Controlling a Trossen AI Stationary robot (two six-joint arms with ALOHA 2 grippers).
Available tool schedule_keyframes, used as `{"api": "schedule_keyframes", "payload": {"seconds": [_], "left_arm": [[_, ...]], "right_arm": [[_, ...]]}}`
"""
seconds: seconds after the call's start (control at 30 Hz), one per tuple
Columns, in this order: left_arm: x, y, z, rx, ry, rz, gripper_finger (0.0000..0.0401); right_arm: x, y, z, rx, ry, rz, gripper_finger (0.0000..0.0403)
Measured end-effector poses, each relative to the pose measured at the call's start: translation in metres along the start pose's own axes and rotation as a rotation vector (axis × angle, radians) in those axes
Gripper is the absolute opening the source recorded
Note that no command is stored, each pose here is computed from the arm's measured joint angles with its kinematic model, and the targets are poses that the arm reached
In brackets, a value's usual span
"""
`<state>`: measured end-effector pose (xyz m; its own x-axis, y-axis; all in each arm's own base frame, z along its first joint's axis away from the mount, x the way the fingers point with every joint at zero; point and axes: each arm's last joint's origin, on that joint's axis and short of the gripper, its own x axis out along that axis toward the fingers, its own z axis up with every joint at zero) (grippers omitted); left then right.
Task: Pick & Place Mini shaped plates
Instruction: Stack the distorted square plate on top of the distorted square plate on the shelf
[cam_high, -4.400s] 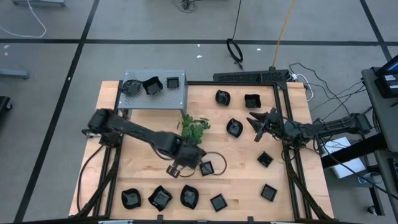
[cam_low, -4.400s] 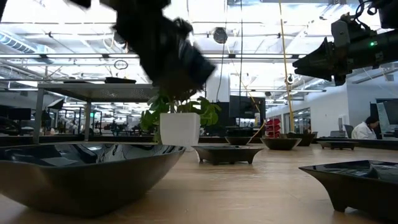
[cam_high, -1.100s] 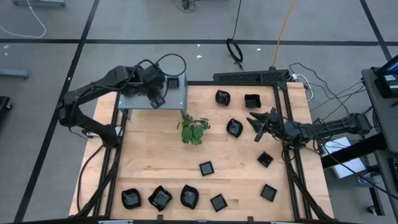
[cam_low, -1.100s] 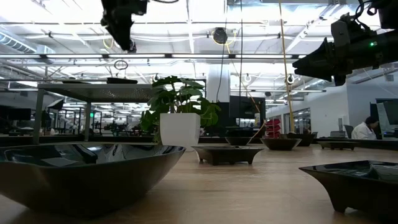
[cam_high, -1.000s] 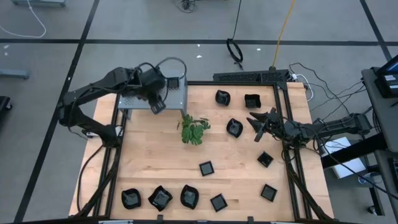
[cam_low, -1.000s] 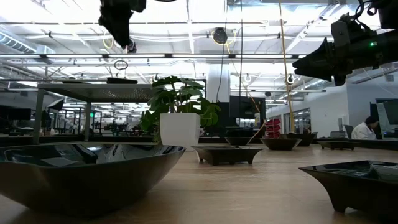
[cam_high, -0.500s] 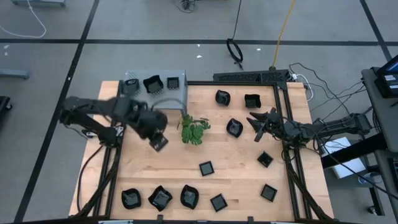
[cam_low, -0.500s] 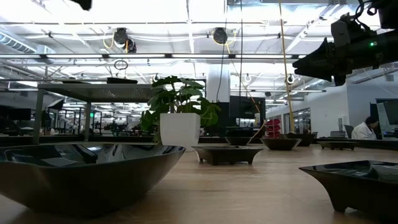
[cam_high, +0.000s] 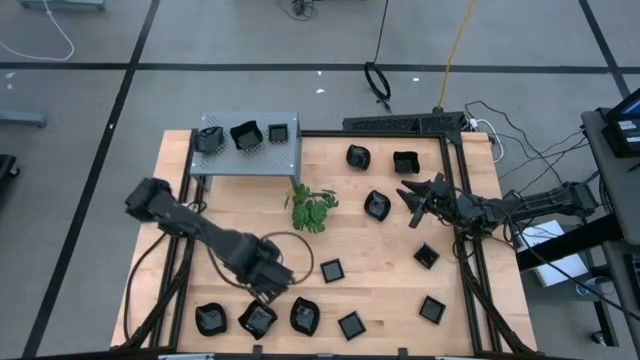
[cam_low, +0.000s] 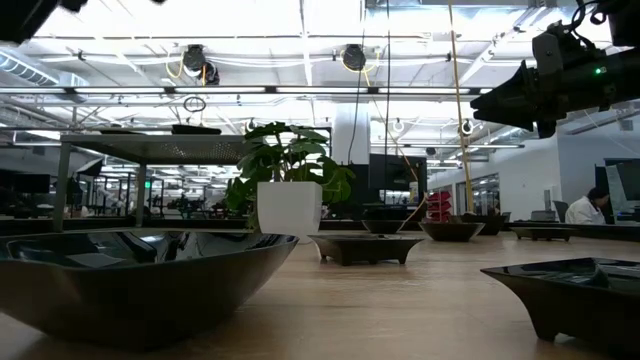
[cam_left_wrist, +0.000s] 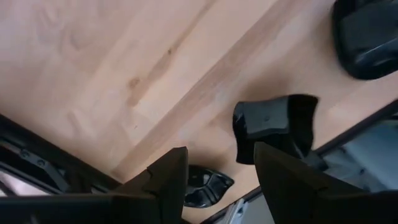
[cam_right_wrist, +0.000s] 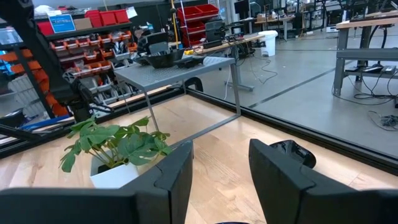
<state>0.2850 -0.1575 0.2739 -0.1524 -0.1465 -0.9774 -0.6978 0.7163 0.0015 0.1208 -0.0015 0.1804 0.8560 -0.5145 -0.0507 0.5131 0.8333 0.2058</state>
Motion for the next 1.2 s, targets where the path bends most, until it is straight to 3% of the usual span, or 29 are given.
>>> {"api": "schedule_keyframes", "payload": {"seconds": [0.13,0.33,0.53,0.8,1.03,1.2], "left_arm": [[0.016,-0.009,0.0,0.052,0.038,0.043,0.0187],[0.039,-0.01,-0.01,0.098,0.046,-0.011,0.0187],[0.071,-0.012,-0.015,0.082,0.048,-0.108,0.0187],[0.108,-0.005,-0.018,0.06,0.032,-0.116,0.0187],[0.122,-0.01,-0.018,0.089,0.007,-0.221,0.0186],[0.125,-0.009,-0.016,0.094,0.003,-0.226,0.0177]], "right_arm": [[0.0,0.0,0.0,0.0,0.0,0.0,0.0146],[0.0,0.0,0.0,0.0,0.0,0.0,0.0145],[0.0,0.0,0.0,0.0,0.0,0.0,0.0144],[0.0,0.0,0.0,0.0,0.0,0.0,0.0145],[0.0,0.0,0.0,0.0,0.0,0.0,0.0146],[0.0,0.0,0.0,0.0,0.0,0.0,0.0146]]}}
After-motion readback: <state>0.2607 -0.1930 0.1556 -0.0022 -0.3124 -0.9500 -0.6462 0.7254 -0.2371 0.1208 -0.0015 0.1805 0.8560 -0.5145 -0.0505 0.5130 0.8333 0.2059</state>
